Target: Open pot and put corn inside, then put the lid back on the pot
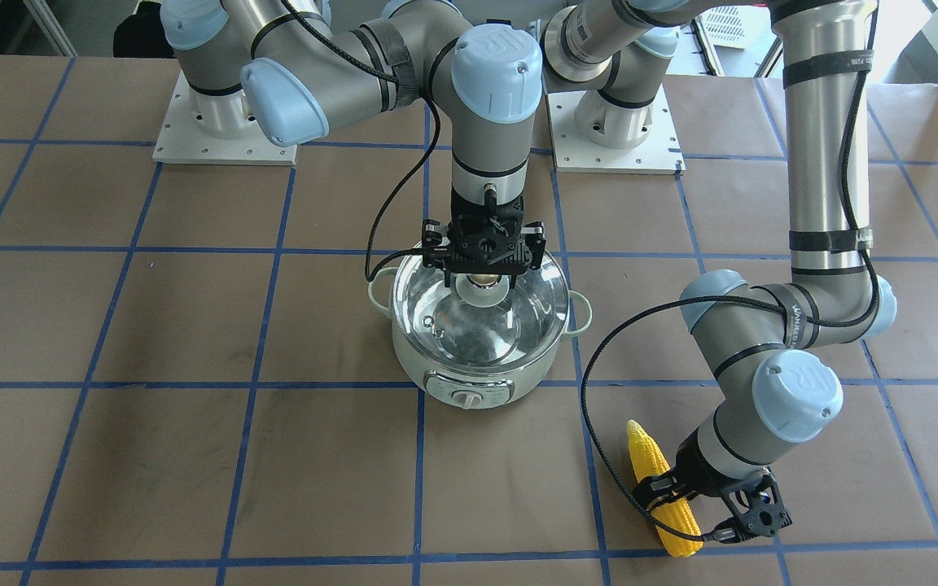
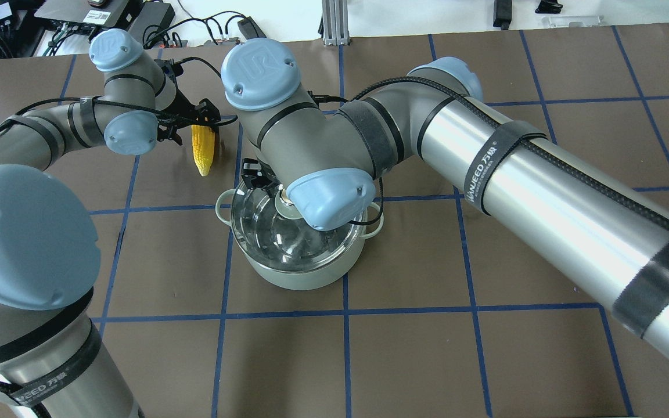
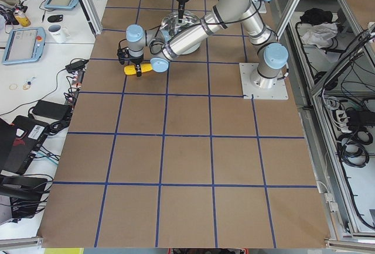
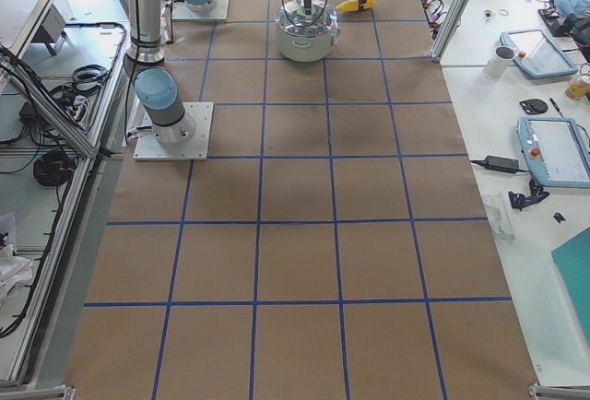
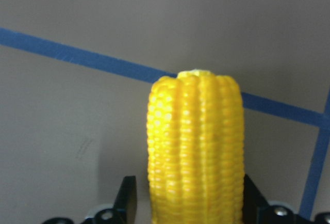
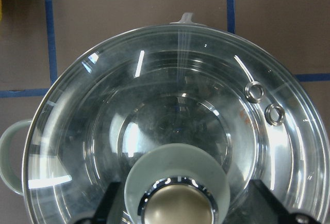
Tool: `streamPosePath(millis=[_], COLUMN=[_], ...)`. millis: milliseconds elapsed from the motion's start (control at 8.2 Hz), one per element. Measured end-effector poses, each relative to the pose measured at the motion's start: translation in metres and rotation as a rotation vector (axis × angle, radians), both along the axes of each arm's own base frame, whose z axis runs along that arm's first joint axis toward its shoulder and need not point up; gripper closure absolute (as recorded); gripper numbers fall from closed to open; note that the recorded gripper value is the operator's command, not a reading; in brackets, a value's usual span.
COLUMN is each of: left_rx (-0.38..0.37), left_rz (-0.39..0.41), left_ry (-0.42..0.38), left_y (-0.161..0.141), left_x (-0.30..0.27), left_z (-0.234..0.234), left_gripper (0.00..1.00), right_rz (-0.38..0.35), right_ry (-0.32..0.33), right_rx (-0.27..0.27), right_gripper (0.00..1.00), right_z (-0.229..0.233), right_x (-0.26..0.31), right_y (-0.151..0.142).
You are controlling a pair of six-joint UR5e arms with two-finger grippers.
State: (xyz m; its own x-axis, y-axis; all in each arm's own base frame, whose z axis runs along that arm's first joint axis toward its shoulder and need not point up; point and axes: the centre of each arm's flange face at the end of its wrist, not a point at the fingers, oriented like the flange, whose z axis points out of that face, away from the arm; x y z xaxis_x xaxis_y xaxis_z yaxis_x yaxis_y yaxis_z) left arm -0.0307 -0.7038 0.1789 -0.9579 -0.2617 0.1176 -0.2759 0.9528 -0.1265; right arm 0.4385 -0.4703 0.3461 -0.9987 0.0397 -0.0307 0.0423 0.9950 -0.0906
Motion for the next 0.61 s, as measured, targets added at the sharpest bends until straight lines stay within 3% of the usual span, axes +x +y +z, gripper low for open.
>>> streamPosePath(millis=[610], left_rx=[-0.036], left_rz=[-0.008], left_ry=[0.024], left_y=[0.000], left_x=[-0.003], left_z=[0.022], left_gripper=[1.00], right_rz=[-0.005], right_ry=[-0.003], right_rx=[-0.002], right_gripper=[0.67], right_z=[0.001], right_x=[0.000], right_y=[0.000])
